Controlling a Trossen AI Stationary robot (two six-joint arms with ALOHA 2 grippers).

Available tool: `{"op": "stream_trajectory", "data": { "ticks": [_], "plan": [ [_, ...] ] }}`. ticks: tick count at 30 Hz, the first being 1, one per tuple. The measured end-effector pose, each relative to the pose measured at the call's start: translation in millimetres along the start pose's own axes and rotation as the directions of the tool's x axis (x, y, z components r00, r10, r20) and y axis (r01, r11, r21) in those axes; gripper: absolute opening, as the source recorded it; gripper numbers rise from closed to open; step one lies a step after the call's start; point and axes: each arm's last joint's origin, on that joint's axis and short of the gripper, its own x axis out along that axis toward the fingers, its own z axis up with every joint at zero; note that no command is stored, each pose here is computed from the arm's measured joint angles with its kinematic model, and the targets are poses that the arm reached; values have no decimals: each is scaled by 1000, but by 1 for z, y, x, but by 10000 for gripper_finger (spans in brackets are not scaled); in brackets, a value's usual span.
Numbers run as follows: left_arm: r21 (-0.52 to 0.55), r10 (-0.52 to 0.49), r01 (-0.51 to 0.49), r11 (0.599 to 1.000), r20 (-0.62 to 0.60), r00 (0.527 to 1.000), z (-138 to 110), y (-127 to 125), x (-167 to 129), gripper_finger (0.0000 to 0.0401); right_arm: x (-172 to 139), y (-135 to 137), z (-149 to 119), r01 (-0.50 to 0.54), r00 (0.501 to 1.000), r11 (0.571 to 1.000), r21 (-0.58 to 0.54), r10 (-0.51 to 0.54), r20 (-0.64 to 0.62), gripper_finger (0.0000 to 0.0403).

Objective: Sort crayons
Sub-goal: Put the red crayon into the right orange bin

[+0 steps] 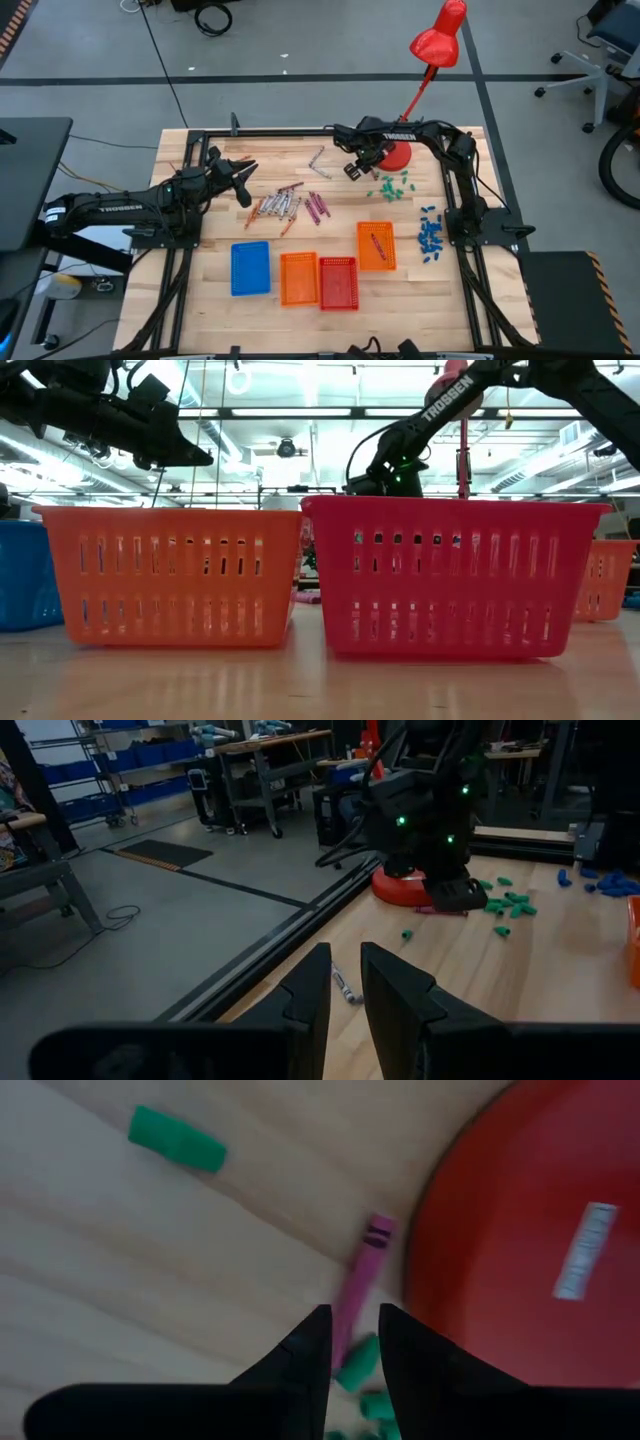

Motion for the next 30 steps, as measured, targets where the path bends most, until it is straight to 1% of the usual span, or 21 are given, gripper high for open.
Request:
{"op": "stream_trajectory", "data": {
  "ticks": [4,8,13,16,19,23,25,30],
  "plan": [
    [1,0,0,1000,-1,1000,0,0,0,71,15,-1,-6,-32,999,999,11,33,-22,91],
    [1,0,0,1000,-1,1000,0,0,0,71,20,0,-9,-61,998,998,11,61,-32,91],
    [0,0,0,1000,0,1000,0,0,0,71,18,10,-12,-65,998,995,-81,65,-10,91],
    [1,0,0,1000,-1,1000,0,0,0,71,18,16,-15,-48,999,988,-144,48,0,88],
    [1,0,0,1000,-1,1000,0,0,0,71,17,20,-17,-42,999,984,-175,43,0,70],
    [1,-1,1,1000,-1,1000,0,0,0,71,18,21,-18,-44,999,983,-180,44,-1,22],
    [1,0,0,1000,-1,1000,0,0,0,71,18,21,-18,-42,999,983,-180,42,0,12],
    [1,0,0,1000,-1,1000,0,0,0,71,12,23,-16,-43,999,985,-165,45,4,33]
  ]
}}
